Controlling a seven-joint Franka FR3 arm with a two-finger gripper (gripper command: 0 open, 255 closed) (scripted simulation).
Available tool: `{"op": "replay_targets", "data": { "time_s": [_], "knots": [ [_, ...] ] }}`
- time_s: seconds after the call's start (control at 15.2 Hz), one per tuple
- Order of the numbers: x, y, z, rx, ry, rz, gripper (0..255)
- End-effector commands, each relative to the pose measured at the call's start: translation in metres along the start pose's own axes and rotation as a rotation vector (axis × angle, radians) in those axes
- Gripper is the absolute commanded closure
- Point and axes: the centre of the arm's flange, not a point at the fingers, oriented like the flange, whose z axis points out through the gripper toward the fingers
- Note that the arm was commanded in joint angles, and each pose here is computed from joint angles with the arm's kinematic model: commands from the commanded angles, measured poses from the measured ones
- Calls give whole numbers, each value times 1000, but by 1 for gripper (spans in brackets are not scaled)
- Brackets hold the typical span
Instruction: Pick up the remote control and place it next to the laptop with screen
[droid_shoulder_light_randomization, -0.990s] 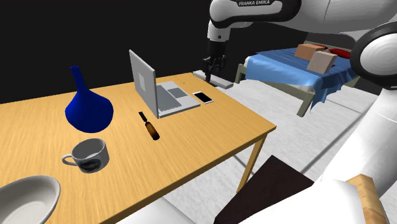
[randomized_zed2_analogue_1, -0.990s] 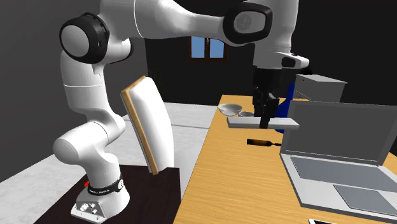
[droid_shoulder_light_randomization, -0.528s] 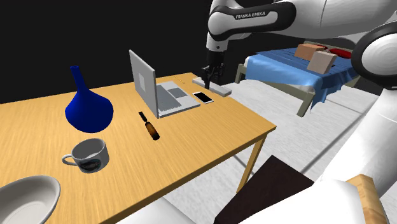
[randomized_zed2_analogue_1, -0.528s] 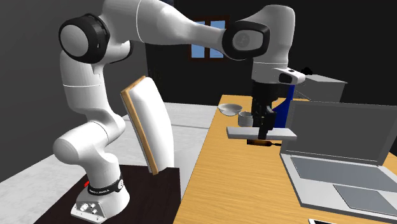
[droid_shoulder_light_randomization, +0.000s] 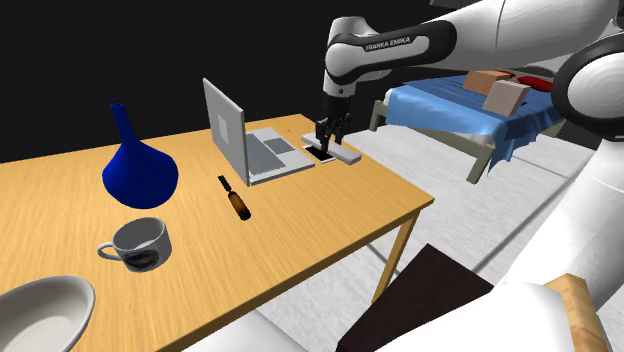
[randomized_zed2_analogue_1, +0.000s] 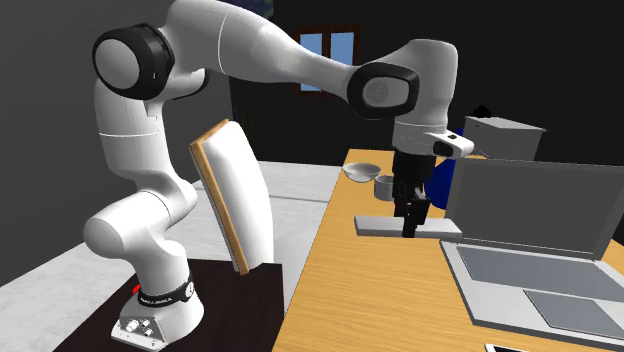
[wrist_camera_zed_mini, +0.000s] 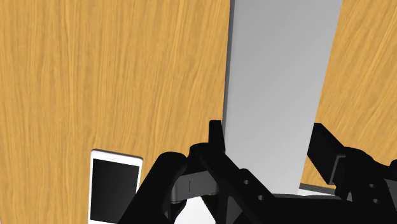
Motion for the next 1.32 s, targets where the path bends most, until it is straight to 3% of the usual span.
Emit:
{"op": "replay_targets", "data": {
  "time_s": [0.0,1.25],
  "knots": [
    [1,1,11,0,1,0,255],
    [2,2,111,0,1,0,255]
  ]
}}
